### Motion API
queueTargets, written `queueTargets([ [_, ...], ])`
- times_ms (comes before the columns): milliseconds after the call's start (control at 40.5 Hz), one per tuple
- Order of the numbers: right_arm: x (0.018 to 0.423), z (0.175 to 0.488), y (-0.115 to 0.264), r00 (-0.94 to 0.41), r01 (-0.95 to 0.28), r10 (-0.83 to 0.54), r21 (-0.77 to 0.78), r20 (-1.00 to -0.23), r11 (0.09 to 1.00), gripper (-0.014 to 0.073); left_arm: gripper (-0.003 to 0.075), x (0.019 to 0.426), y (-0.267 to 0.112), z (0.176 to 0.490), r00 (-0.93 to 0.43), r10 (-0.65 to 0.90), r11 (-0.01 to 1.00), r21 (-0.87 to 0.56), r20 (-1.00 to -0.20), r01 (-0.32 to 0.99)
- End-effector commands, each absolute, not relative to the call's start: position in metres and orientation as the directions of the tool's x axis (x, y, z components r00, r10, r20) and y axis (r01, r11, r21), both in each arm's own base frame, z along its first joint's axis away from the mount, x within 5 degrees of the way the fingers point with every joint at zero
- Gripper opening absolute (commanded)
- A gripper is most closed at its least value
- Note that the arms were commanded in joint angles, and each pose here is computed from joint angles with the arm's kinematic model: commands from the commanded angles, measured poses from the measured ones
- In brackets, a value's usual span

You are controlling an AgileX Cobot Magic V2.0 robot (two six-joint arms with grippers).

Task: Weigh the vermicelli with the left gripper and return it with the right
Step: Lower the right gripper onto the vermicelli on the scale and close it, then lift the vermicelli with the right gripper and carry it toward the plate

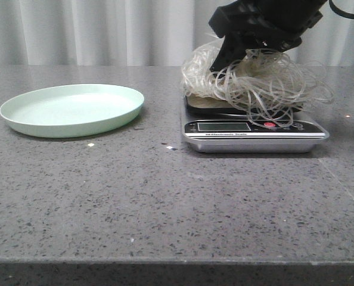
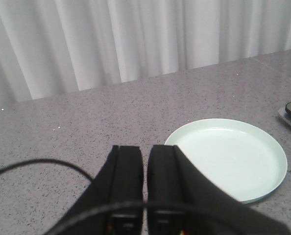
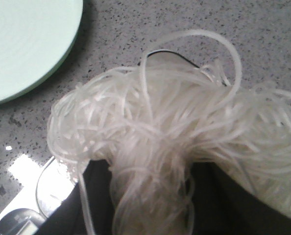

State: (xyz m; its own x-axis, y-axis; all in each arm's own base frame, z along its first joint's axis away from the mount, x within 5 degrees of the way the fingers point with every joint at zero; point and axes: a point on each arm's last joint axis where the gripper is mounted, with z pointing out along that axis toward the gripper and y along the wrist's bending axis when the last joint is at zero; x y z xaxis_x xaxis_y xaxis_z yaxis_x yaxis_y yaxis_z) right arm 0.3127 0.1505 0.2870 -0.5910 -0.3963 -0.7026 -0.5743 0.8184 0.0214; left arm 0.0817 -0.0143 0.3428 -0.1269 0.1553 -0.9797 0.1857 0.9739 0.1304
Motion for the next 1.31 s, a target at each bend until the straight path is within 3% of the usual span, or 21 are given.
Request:
queueTargets([
  [0,0.311,0.297,0.15,-0.571,-0.582,-0.399,0.011,-0.717,0.813,0.0158,0.0145,0.082,-0.014,0.357,-0.042,0.12,0.98,0.112,-0.992,0.167],
  [346,0.295,0.329,0.143,-0.505,-0.582,-0.371,-0.01,-0.779,0.813,0.0151,0.0145,0.082,-0.014,0.357,-0.042,0.12,0.98,0.112,-0.992,0.167],
  [593,0.267,0.377,0.13,-0.376,-0.571,-0.311,-0.046,-0.873,0.82,0.0151,0.0145,0.082,-0.014,0.357,-0.042,0.12,0.98,0.112,-0.992,0.167],
  [815,0.255,0.442,0.129,-0.241,-0.58,-0.223,-0.044,-0.944,0.813,0.0151,0.0145,0.082,-0.014,0.357,-0.042,0.12,0.98,0.112,-0.992,0.167],
  [1038,0.252,0.49,0.158,-0.116,-0.653,-0.157,-0.044,-0.981,0.756,0.0151,0.0145,0.082,-0.014,0.357,-0.042,0.12,0.98,0.112,-0.992,0.167],
  [1285,0.279,0.472,0.222,-0.145,-0.745,-0.208,-0.032,-0.967,0.667,0.0151,0.0145,0.082,-0.014,0.357,-0.042,0.12,0.98,0.112,-0.992,0.167],
])
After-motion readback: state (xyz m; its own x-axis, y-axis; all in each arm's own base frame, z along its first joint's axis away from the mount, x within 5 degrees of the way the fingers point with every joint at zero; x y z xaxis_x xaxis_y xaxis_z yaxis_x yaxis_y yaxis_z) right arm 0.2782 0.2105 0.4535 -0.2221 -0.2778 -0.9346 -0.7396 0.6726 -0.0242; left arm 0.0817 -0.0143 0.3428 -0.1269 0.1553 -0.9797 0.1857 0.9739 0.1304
